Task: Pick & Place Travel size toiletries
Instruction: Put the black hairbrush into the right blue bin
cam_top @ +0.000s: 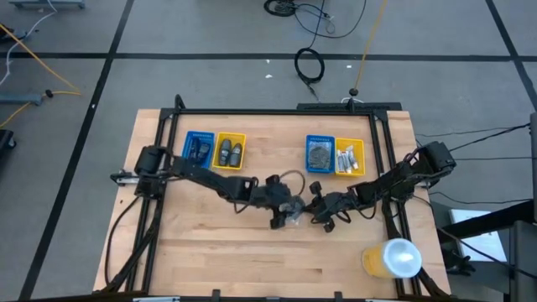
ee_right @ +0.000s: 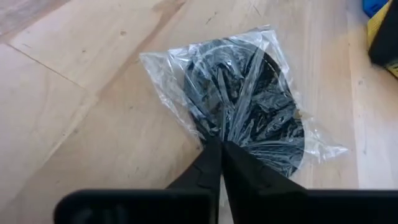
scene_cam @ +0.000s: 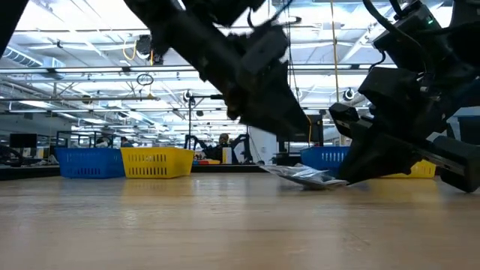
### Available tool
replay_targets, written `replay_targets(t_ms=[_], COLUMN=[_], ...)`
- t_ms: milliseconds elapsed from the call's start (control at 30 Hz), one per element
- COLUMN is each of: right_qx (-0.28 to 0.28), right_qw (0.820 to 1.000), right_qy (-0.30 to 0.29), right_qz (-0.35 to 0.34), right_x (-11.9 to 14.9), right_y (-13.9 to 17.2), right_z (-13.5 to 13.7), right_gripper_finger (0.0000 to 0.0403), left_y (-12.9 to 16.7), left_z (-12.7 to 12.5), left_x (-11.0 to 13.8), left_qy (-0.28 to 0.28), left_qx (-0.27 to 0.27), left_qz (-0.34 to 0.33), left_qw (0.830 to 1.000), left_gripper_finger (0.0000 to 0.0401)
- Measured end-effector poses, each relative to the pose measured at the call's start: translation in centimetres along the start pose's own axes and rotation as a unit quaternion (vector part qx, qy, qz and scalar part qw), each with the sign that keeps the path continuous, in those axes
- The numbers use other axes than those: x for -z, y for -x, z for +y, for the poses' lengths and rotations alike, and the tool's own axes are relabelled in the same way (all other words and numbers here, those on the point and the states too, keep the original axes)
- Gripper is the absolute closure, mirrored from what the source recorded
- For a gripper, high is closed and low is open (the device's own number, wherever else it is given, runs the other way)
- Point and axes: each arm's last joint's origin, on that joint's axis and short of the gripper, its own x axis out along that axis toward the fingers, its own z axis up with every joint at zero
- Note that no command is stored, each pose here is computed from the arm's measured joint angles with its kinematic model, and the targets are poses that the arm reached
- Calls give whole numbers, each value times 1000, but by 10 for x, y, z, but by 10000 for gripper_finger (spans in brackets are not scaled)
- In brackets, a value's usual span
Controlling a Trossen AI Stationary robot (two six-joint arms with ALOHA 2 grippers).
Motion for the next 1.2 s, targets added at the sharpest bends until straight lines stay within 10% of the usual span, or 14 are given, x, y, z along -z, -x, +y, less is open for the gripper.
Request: replay_targets(t_ms=[333,833,1200], right_qx=[8,289,288], right_qw=[999,954,916], right_qy=[-25,-75,-268], right_qz=[-45,6,84], right_x=[-20,-28,-5], right_y=[27,89,91], right_z=[-1,-24,-61], right_gripper_finger=[403,403,403], left_y=[17,16,14], left_z=[-63,-47,-41], left_x=[13,9,10], left_qy=[-233,-153,-132], left_qx=[-139,-224,-215], left_qz=[-33,-49,-36], left_qw=[962,961,967], left_gripper_finger=[109,109,109])
